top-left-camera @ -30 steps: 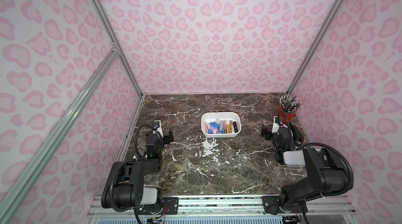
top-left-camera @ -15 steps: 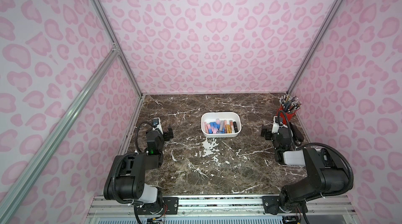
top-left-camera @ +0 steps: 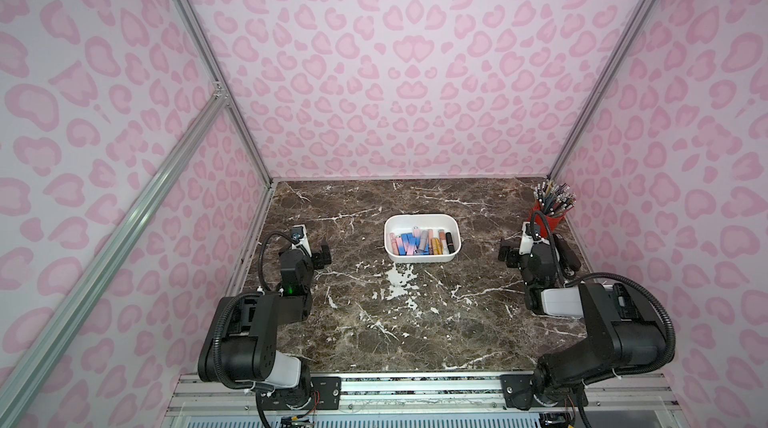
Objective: Put the lipstick into the storage box
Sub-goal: Reset both arms
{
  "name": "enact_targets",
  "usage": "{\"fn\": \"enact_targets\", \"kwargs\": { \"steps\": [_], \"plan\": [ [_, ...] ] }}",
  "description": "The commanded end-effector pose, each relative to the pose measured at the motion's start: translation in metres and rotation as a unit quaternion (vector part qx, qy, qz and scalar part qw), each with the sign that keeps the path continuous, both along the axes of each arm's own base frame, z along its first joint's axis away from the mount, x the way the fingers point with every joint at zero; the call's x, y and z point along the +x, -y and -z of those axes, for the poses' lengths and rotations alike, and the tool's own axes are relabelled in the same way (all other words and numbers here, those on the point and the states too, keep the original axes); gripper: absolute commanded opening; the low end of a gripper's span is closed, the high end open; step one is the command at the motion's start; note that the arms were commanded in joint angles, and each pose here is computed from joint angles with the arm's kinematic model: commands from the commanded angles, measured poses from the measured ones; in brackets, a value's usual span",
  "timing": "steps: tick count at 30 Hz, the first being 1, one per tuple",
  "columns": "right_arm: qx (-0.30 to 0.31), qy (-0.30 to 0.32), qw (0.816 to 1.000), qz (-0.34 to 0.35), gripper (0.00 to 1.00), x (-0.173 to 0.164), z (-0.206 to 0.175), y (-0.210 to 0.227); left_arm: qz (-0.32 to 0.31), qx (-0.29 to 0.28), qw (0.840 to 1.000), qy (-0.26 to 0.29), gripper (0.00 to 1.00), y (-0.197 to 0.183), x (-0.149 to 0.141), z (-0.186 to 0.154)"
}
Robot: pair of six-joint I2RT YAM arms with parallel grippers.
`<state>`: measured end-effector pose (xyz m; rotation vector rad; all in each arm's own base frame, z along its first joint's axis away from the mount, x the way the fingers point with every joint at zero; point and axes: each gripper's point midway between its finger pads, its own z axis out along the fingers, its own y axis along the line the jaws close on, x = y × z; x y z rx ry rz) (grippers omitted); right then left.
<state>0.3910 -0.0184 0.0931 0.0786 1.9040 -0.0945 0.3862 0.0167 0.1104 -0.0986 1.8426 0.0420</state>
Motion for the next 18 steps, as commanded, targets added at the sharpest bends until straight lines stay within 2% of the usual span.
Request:
{"fn": "enact_targets", "kwargs": {
  "steps": [1, 18],
  "plan": [
    [0.000, 0.008, 1.000, 0.004, 1.00, 0.0015, -0.0039, 0.0008, -0.002, 0.000, 1.000, 0.014, 0.98, -0.0008, 0.0023, -0.0071],
    [-0.001, 0.008, 1.000, 0.004, 1.00, 0.0014, -0.0036, 0.0008, -0.002, -0.001, 1.000, 0.012, 0.98, -0.0009, 0.0031, -0.0065]
  ]
}}
